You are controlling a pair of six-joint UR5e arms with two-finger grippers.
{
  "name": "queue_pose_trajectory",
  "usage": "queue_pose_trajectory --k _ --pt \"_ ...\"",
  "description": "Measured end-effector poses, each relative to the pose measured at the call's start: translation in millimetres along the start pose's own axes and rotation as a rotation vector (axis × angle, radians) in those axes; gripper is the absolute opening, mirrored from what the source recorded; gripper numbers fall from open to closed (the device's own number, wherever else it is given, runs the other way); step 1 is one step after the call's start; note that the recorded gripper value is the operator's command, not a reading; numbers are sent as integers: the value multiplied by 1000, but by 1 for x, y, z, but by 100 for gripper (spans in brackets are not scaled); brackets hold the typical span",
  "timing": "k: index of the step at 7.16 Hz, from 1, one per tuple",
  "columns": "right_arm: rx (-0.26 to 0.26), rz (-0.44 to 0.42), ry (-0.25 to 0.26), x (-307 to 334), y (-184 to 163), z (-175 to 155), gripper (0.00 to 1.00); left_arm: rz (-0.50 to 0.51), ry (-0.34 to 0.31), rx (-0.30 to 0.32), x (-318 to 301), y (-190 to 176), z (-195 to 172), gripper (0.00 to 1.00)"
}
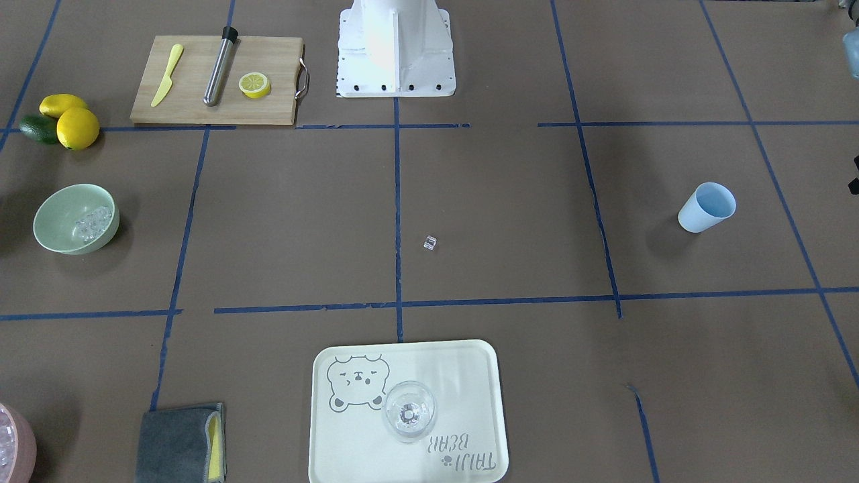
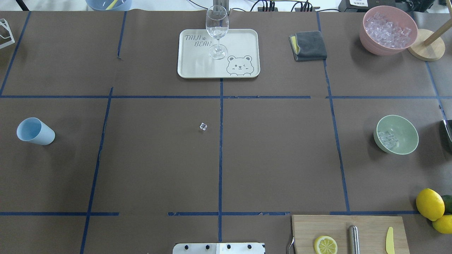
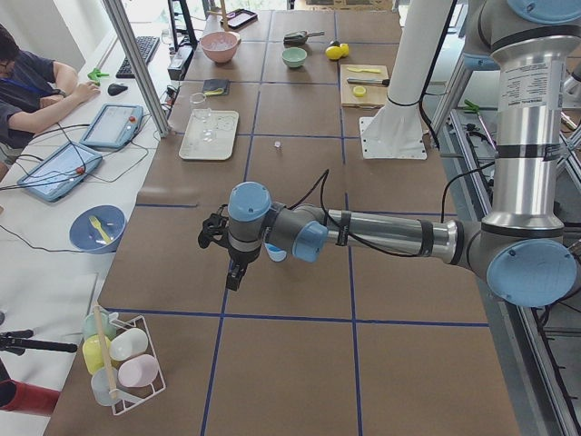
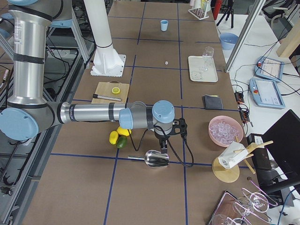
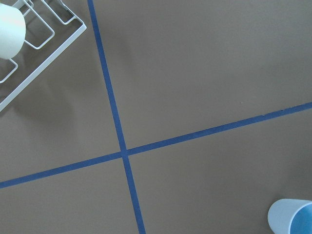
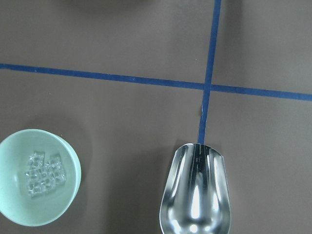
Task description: Pour ice into bowl
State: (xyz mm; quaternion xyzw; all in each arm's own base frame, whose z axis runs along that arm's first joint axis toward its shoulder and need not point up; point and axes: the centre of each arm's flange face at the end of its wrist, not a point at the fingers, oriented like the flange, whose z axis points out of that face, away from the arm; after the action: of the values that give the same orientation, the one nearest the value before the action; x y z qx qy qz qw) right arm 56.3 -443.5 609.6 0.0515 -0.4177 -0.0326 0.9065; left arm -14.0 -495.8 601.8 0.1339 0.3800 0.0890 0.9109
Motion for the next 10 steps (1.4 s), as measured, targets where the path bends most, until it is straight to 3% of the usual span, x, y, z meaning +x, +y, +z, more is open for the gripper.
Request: queue_pose_trajectory --k 3,7,10 --pt "14 73 -4 17 6 -18 100 -45 3 -36 -31 13 -3 100" --pt "9 87 1 22 5 -17 100 -171 10 -108 -49 19 -11 100" --pt "8 80 4 24 4 -15 100 -132 9 -128 -58 35 -4 100"
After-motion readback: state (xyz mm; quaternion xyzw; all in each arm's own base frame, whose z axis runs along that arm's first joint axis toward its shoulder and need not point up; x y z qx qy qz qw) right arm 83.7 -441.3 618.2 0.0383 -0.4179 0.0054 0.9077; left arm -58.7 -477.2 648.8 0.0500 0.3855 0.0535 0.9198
